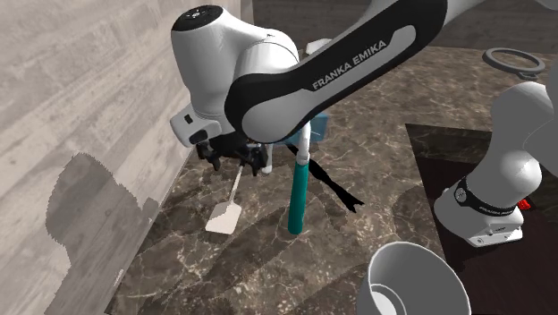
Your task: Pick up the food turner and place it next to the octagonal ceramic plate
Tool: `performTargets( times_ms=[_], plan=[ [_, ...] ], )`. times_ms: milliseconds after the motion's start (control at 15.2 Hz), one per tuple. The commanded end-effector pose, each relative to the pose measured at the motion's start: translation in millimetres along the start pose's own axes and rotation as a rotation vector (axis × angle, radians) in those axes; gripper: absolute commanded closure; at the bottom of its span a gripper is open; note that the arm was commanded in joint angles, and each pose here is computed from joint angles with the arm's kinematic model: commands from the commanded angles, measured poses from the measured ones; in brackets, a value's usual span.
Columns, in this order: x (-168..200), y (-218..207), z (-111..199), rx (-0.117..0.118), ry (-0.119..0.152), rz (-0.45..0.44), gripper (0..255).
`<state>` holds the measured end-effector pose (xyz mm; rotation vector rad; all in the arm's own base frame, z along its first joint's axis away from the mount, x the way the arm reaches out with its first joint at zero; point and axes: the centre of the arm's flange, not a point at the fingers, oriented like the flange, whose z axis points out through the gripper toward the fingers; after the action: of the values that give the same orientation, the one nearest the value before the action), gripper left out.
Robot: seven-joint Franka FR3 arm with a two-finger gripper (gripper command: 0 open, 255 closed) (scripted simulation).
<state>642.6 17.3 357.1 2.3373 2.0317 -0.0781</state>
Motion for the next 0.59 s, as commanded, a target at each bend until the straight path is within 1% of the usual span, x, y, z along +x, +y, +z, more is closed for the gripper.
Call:
performTargets(
  times_ms=[0,132,528],
  plan=[
    [-0.2,0.7,10.4,-0.001,0.000,-0.001,0],
    [-0.2,0.6,18.7,-0.001,0.000,-0.001,0],
    [-0.2,0.7,18.7,-0.001,0.000,-0.001,0]
  ],
)
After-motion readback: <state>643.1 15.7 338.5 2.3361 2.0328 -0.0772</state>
